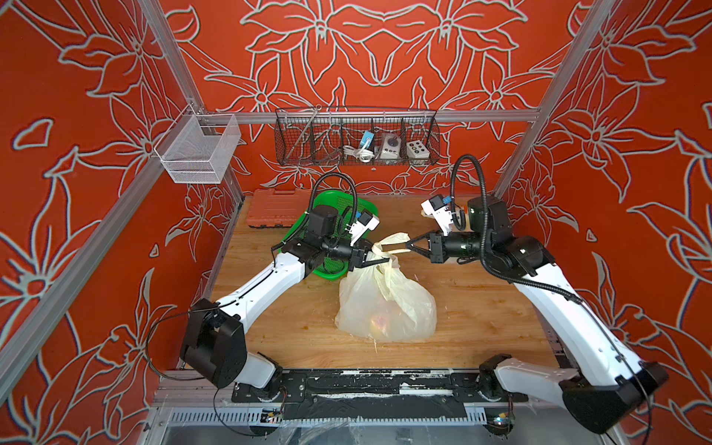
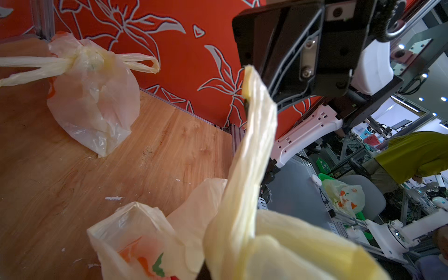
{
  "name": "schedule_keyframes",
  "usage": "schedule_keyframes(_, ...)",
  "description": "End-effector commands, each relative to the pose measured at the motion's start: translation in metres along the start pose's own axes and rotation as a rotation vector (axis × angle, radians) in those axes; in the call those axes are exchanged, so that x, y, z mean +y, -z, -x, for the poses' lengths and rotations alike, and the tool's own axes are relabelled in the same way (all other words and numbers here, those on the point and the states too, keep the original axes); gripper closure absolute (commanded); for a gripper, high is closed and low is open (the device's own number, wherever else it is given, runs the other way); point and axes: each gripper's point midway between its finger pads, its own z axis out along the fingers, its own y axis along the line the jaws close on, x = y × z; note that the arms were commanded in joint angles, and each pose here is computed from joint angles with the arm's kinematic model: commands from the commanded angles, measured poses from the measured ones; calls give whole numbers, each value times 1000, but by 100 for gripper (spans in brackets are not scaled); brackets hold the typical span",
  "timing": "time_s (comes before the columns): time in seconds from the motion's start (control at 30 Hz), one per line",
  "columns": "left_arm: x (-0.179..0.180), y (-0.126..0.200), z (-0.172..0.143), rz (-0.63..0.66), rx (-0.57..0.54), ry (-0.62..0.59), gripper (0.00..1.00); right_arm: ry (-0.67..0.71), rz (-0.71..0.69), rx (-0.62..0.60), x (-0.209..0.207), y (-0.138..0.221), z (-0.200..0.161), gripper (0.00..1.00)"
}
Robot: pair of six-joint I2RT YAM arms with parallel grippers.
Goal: Place the peach into a plastic bag & tie a knot
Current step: Cross the plastic bag at the center of the board.
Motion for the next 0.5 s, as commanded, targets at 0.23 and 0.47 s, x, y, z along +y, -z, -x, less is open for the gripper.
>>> schedule_keyframes(0.23,13,14,6,102,-13,49,100,-5,-53,224,14,-8,-90,100)
schedule_keyframes(0.47,17,13,11,129,-21,78,100,-114,104,206,47,-47,-101,100)
